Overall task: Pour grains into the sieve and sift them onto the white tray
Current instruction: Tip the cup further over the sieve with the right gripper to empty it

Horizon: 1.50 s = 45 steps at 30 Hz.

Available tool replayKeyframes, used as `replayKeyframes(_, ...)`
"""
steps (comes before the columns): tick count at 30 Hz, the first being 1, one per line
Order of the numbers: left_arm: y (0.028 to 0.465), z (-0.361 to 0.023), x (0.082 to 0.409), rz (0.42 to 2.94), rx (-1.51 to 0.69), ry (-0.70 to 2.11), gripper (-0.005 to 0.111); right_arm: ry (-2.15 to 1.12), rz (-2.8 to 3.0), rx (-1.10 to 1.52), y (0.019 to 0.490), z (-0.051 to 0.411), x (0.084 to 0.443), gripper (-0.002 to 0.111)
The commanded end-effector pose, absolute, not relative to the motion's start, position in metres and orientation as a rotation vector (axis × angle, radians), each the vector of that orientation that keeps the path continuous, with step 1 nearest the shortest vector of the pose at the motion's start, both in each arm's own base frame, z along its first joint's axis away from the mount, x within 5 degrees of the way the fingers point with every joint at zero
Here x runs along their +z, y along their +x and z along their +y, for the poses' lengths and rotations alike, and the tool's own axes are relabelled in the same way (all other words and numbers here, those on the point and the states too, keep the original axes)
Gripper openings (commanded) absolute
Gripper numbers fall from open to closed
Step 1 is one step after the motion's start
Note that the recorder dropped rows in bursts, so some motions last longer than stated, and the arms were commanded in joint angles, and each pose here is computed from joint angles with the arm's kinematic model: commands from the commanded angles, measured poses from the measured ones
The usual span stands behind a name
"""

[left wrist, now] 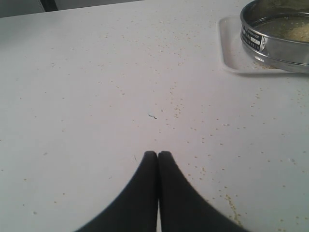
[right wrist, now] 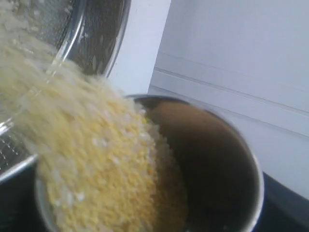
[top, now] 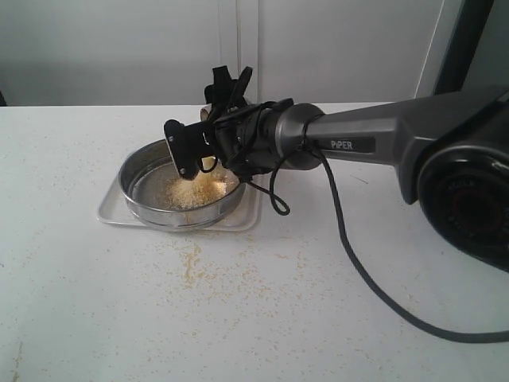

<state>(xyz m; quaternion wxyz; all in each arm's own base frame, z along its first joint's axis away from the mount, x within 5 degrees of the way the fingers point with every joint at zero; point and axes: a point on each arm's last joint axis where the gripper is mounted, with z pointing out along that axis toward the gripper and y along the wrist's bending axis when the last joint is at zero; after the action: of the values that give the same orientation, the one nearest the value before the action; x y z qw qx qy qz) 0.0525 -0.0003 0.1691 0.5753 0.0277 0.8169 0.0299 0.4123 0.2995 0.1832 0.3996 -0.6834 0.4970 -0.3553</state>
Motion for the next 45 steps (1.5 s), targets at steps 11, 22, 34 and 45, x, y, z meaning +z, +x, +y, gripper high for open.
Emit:
replayKeyframes(11,0.052,0.0,0.168,1.91,0.063,0.056,0.0,-1.725,1.231,-1.023,0.409,0.301,0.195,0.0)
replayKeyframes(22,0.052,0.0,0.168,1.91,0.063,0.056,0.0,-1.737,1.222,-1.087,0.405,0.303,0.196,0.0)
replayKeyframes(34,0.052,0.0,0.168,1.91,0.063,0.056,0.0,-1.73,1.184,-1.186,0.398,0.309,0.2,0.0)
replayKeyframes(45,0.052,0.0,0.168,1.91,0.063,0.056,0.0,-1.717,1.101,-1.3,0.392,0.316,0.206,0.0)
